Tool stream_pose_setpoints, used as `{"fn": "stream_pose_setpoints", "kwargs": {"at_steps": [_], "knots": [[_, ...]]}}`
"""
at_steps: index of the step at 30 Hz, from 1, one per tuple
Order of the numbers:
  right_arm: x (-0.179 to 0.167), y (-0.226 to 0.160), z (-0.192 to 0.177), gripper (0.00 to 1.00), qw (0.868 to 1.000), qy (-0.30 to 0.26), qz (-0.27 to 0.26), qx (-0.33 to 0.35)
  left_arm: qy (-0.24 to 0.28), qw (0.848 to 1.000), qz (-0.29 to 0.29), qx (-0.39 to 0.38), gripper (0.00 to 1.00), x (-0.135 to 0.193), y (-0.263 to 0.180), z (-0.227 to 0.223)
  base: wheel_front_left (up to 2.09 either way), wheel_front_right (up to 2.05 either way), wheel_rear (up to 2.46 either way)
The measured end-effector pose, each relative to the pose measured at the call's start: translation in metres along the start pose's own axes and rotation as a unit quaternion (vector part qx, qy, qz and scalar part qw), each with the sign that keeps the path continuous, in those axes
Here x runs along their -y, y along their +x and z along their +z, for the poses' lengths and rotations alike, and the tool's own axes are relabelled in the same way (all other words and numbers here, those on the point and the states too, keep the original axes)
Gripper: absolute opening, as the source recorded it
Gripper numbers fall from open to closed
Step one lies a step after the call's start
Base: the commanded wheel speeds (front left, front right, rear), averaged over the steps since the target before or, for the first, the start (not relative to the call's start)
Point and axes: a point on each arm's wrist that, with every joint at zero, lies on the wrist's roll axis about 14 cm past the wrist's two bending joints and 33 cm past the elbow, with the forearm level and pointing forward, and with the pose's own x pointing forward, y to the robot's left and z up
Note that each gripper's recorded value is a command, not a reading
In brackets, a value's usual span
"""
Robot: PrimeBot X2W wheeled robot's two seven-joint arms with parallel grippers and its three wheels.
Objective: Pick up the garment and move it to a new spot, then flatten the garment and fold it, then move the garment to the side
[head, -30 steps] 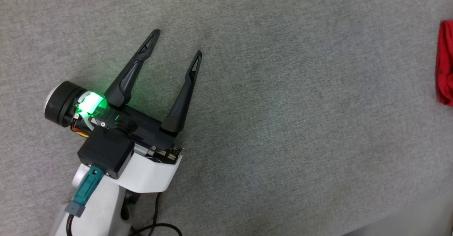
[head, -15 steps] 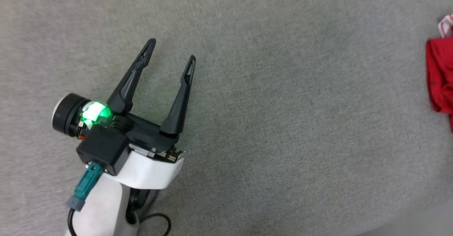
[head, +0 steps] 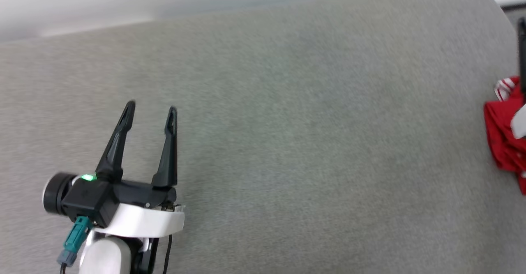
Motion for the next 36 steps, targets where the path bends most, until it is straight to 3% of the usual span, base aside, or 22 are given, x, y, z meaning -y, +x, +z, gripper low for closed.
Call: {"fn": "stream_pose_setpoints", "kwargs": {"at_steps": [7, 17, 28, 36], "knots": [[-0.050, -0.022, 0.038, 1.00, 0.990, 0.113, 0.034, 0.072, 0.020, 0.998, 0.063, -0.009, 1.00, -0.029, -0.042, 0.019, 0.00, 0.00, 0.00], [-0.104, -0.064, 0.041, 1.00, 0.970, 0.222, 0.061, 0.082, 0.014, 0.993, 0.120, -0.014, 1.00, -0.050, -0.086, 0.031, 0.00, 0.00, 0.00], [-0.153, -0.088, 0.019, 1.00, 0.964, 0.240, 0.103, 0.050, 0.002, 0.990, 0.135, -0.034, 1.00, -0.052, -0.104, 0.021, 0.00, 0.00, 0.00], [-0.157, -0.088, 0.013, 1.00, 0.963, 0.245, 0.101, 0.045, -0.007, 0.989, 0.141, -0.038, 1.00, -0.055, -0.105, 0.017, 0.00, 0.00, 0.00]]}}
